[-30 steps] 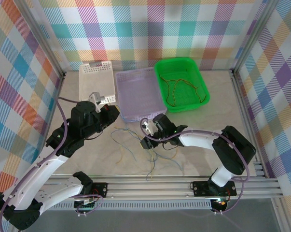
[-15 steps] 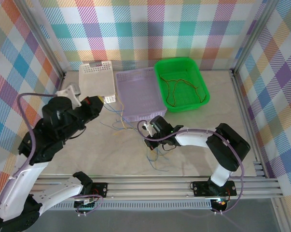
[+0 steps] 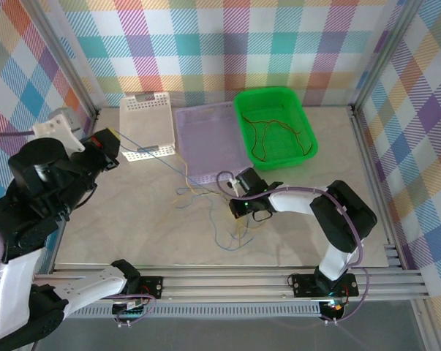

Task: Untangle the cables

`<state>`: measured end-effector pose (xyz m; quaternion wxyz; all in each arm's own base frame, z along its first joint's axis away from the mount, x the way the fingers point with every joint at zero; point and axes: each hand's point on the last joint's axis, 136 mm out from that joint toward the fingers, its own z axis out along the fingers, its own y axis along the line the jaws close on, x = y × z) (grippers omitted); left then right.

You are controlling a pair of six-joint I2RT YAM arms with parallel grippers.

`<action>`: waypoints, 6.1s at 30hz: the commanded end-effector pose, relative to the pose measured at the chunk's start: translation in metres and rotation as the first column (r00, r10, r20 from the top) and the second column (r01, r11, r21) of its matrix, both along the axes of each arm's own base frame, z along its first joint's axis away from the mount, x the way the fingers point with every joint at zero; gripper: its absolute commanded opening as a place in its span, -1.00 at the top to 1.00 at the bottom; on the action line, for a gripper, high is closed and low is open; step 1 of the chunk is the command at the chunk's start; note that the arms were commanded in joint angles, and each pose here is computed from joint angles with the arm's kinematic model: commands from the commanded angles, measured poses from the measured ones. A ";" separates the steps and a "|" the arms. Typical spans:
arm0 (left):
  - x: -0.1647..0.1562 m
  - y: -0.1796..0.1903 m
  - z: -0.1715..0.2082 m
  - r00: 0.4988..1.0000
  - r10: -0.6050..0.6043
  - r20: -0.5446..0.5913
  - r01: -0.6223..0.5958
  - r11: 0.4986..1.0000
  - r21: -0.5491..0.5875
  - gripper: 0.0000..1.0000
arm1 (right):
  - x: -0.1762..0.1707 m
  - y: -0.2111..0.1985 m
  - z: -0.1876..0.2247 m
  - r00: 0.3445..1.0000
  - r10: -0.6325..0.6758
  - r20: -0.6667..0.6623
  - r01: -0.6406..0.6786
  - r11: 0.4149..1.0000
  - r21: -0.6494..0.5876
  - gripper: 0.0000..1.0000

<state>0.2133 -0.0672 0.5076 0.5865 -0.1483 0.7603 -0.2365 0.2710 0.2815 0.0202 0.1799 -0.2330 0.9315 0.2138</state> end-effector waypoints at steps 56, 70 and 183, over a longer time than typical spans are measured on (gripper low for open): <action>0.026 -0.004 0.173 0.888 0.090 0.451 -0.091 0.996 -0.020 1.00 | -0.006 -0.084 0.126 0.845 -0.328 0.423 0.164 0.911 0.380 1.00; 0.114 -0.062 0.161 0.895 0.077 0.440 -0.094 0.995 0.018 1.00 | -0.012 -0.074 0.132 0.863 -0.294 0.411 0.110 0.903 0.415 1.00; 0.012 -0.212 -0.334 0.621 -0.441 -0.648 0.593 0.805 0.020 -0.09 | -0.040 -0.022 0.145 0.960 -0.041 0.276 -0.116 0.841 0.528 1.00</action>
